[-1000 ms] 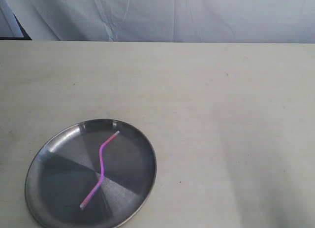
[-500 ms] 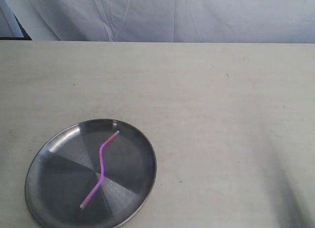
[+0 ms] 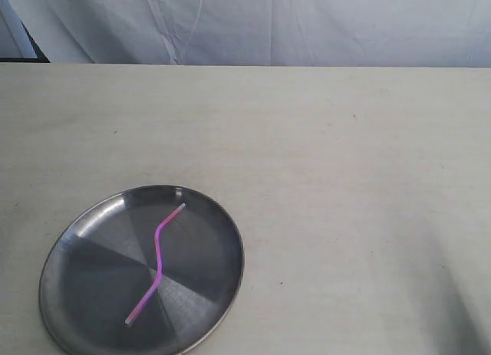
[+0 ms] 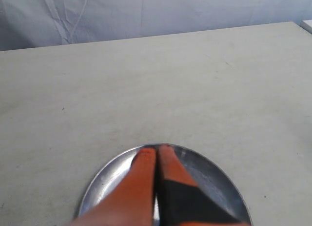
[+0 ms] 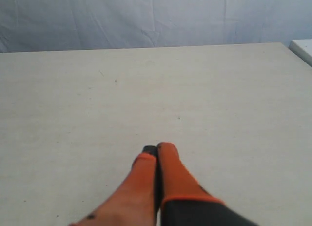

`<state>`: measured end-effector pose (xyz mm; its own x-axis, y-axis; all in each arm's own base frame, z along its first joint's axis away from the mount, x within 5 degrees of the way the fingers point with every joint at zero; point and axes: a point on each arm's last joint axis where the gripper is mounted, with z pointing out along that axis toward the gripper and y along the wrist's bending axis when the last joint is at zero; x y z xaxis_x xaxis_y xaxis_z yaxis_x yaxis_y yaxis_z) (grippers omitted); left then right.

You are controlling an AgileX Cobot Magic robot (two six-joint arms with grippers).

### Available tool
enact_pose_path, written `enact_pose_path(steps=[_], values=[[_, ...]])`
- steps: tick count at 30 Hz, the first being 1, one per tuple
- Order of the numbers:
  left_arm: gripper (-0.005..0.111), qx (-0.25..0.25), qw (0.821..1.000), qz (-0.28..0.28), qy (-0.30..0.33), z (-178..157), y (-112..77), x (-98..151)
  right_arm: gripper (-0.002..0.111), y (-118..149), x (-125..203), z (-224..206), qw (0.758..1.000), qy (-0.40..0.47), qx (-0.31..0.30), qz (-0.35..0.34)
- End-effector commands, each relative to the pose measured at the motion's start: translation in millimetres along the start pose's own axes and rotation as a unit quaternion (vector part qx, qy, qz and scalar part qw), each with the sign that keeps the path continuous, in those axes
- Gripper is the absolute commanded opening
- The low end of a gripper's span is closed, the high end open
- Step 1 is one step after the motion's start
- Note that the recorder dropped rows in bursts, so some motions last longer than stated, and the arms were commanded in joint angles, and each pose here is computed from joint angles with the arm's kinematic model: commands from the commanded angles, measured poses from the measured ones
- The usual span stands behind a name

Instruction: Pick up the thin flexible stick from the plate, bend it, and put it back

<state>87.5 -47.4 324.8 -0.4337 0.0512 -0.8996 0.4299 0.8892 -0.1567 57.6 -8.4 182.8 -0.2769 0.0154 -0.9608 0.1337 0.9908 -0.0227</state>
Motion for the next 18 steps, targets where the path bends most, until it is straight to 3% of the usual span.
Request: enact_pose_path(steps=[1,14,18], values=[[0.0,0.0,1.0,-0.004,-0.006,-1,-0.1,0,-0.001,0,0,0,1.0,-0.002,0.002,-0.003],[0.0,0.0,1.0,-0.004,-0.008,-1,-0.1,-1,-0.001,0,0,0,1.0,-0.002,0.002,-0.003],[0.0,-0.072,0.992,0.079,-0.063,-9,13.9,12,-0.001,0,0,0,1.0,-0.003,0.002,0.0]])
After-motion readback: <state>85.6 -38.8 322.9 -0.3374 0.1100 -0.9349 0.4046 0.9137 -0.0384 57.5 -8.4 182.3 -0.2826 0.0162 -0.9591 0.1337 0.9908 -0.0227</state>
